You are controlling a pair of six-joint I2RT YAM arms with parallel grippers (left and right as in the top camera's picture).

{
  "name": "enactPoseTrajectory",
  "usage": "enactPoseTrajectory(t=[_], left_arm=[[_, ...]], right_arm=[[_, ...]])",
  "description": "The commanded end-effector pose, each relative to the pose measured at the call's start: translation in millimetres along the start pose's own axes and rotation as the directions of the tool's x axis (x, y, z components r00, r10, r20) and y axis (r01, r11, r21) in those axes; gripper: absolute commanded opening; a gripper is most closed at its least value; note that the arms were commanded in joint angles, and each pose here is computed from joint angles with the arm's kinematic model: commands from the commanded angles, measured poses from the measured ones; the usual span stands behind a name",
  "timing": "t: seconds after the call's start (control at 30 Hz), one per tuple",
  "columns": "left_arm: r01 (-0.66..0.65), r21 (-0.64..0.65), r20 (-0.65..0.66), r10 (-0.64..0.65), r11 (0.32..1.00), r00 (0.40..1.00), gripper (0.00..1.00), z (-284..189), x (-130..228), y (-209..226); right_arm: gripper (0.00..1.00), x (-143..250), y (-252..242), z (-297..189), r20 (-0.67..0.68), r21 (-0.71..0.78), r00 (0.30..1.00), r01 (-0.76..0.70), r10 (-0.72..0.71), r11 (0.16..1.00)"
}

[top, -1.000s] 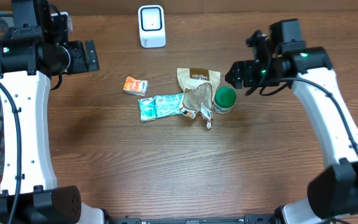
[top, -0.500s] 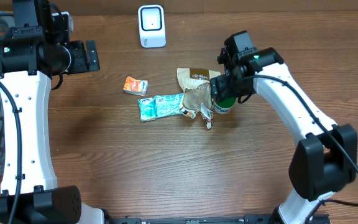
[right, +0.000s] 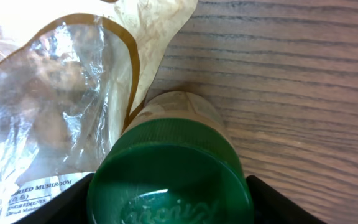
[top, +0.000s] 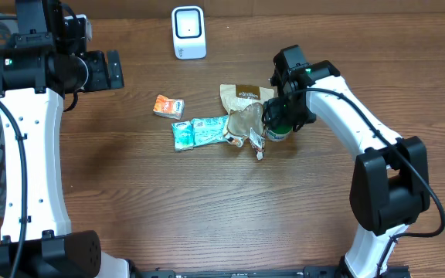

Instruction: Scan the item barcode

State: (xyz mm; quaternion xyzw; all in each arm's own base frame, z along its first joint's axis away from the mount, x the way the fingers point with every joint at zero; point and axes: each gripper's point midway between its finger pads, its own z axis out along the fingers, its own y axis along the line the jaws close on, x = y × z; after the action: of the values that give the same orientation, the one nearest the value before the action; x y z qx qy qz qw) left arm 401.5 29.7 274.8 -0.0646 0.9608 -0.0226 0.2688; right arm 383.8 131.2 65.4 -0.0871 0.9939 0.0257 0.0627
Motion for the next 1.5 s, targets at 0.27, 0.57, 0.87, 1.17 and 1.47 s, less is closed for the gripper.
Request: enactPoseTrajectory(t=[0.27,0.57,0.87,1.17,1.47], left_arm=[[-0.017,0.009,0.038,0.017,1.000,0.999,0.99,-12,-7,-2],[-0.018,0.009,0.038,0.017,1.000,0.999,1.00,-12,-7,-2],[-0.017,0.009,0.038,0.017,1.000,0.999,0.99,-12,-7,-2],[-0.018,0.009,0.038,0.018,1.000,0.999,1.00,-12,-7,-3],[-0.019,0.010,0.038,0.018,1.000,0.999,1.00,-12,-7,-3]], right_arm=[[0.50,1,-31,2,0.003,0.118,0.956,-0.290,0.292,0.950],[0.36,14,-58,-15,-0.063,0.093,0.703,-0.703,0.708,0.705],[0.49,10,-58,-14,-0.054,0.073,0.526,-0.845,0.849,0.529],[0.98,12,-55,-25,-0.094,0.039,0.789,-0.607,0.608,0.794],[0.98,-16,-42,-54,-0.007,-0.092,0.984,-0.180,0.180,0.979]])
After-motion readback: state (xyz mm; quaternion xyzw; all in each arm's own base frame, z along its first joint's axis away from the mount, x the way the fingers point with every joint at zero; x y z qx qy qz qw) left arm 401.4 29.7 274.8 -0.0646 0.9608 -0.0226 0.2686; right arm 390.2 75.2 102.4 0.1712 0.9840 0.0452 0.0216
